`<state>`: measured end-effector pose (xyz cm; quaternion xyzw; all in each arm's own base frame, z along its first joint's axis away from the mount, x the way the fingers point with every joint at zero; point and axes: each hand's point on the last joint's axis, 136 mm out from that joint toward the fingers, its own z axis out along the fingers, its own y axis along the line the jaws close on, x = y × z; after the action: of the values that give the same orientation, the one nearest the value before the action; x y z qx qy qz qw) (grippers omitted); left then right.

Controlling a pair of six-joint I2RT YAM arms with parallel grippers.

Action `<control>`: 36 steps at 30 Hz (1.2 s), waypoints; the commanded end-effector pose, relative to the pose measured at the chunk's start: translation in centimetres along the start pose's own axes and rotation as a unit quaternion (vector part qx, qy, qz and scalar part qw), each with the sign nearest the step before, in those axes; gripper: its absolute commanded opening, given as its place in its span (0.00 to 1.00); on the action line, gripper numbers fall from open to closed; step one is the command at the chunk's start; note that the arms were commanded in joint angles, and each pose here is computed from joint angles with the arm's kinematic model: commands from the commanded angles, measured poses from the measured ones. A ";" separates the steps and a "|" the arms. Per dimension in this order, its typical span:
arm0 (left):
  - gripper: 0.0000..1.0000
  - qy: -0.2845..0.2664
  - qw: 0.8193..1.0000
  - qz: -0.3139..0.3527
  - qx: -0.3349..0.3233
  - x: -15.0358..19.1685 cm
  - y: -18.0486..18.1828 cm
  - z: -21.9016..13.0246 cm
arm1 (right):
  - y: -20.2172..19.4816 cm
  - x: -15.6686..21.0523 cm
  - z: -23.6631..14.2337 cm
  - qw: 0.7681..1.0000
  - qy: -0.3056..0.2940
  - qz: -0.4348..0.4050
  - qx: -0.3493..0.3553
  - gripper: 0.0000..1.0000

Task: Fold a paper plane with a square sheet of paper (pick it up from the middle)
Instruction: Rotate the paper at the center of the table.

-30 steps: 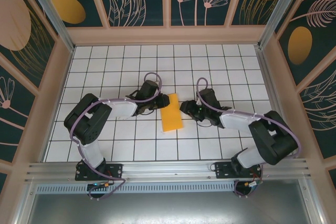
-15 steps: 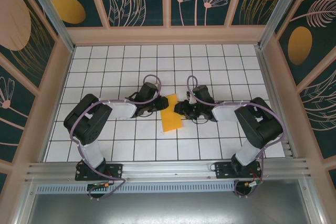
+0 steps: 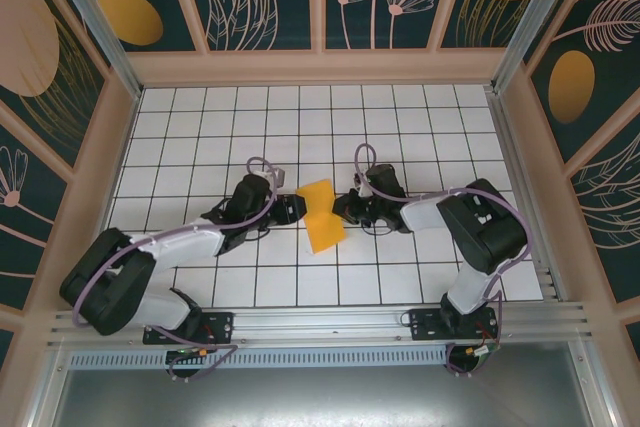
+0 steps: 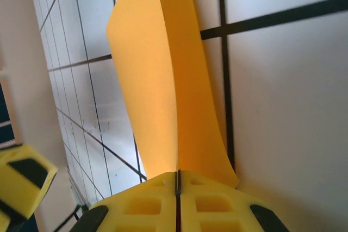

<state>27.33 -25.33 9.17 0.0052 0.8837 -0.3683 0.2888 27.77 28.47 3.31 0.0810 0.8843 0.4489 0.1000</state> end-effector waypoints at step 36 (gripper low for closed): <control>0.51 -0.079 0.994 0.049 0.057 -0.4 -1.9 -5.2 | 1.7 1.3 -1.9 0.994 -0.092 0.046 0.026 0.25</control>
<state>24.90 -22.83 13.11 0.0210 0.8409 -0.3927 0.3719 25.65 27.38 4.09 0.2211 0.8749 0.4023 0.1543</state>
